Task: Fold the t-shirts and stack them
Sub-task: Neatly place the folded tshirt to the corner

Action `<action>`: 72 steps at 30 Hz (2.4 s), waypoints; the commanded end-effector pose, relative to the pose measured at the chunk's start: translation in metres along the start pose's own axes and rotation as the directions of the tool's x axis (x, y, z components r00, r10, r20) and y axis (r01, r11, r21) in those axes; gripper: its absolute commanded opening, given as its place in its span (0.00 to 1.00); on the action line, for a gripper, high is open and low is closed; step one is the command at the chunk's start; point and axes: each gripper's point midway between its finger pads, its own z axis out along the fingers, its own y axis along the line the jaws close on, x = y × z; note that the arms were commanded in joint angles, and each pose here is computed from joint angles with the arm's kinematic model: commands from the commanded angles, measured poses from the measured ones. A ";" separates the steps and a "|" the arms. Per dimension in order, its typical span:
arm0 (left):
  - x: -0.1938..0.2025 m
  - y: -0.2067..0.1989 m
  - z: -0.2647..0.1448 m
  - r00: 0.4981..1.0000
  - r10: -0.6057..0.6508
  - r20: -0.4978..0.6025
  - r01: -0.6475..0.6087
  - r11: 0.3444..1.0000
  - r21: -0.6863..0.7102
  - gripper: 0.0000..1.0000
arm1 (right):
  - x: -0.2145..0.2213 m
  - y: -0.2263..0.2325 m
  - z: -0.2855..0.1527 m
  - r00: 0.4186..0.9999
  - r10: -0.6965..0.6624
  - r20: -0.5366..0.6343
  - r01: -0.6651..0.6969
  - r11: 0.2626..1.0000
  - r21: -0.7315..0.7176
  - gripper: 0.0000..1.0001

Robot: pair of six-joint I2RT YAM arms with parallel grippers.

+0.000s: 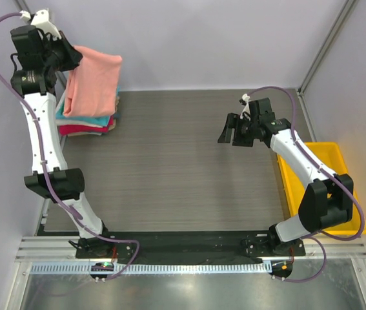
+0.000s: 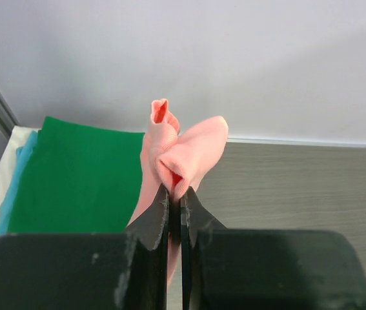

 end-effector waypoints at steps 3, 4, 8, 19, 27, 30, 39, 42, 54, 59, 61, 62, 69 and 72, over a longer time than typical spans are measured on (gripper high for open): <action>-0.034 0.002 0.007 0.993 0.034 0.112 -0.038 0.998 0.040 0.00 | -0.010 0.009 -0.003 0.999 -0.010 0.041 0.011 0.999 -0.036 0.70; -0.032 0.005 0.009 0.994 0.030 0.107 -0.034 0.999 0.038 0.00 | -0.009 0.008 -0.002 0.999 -0.007 0.037 0.008 0.999 -0.034 0.70; -0.029 0.014 0.016 0.994 0.043 0.103 -0.045 0.999 0.022 0.00 | -0.007 0.006 0.001 0.999 -0.004 0.031 0.004 1.000 -0.030 0.70; -0.020 0.061 0.061 0.995 0.013 0.101 -0.013 1.000 0.002 0.00 | 0.000 0.001 0.011 1.000 0.008 0.001 -0.008 1.000 -0.022 0.70; -0.031 0.089 0.086 0.982 0.034 0.187 -0.022 0.997 -0.069 0.00 | 0.005 -0.007 0.023 0.999 0.018 -0.030 -0.018 1.000 -0.002 0.70; -0.029 0.102 0.097 0.978 0.012 0.209 0.012 0.993 -0.113 0.00 | 0.004 -0.008 0.026 0.999 0.022 -0.035 -0.021 1.000 0.005 0.70; -0.038 0.137 0.121 0.938 0.053 0.343 0.046 0.961 -0.273 0.03 | 0.006 -0.013 0.039 0.998 0.030 -0.064 -0.029 0.999 0.013 0.69; -0.037 0.139 0.131 0.929 0.070 0.362 0.038 0.958 -0.283 0.06 | 0.008 -0.013 0.041 0.997 0.035 -0.074 -0.035 0.999 0.012 0.69; 0.011 0.165 0.183 0.936 0.133 0.324 -0.021 0.944 -0.328 0.15 | 0.010 -0.014 0.048 0.995 0.043 -0.092 -0.042 0.999 0.011 0.69; 0.023 0.168 0.199 0.928 0.176 0.328 -0.062 0.942 -0.330 0.26 | 0.003 -0.007 0.045 0.996 0.039 -0.080 -0.040 0.999 -0.014 0.69; 0.027 0.173 0.202 0.924 0.218 0.315 -0.080 0.914 -0.399 0.35 | 0.001 -0.005 0.044 0.996 0.039 -0.078 -0.040 0.999 -0.019 0.69; 0.033 0.169 0.206 0.925 0.228 0.303 -0.089 0.908 -0.410 0.44 | 0.001 -0.004 0.044 0.996 0.040 -0.079 -0.042 0.999 -0.023 0.69; 0.040 0.176 0.203 0.928 0.236 0.289 -0.075 0.877 -0.474 0.78 | 0.002 -0.003 0.043 0.996 0.042 -0.083 -0.044 0.999 -0.031 0.69; 0.026 0.161 0.193 0.921 0.229 0.315 -0.072 0.896 -0.439 0.89 | 0.001 -0.002 0.043 0.996 0.045 -0.082 -0.048 0.998 -0.037 0.69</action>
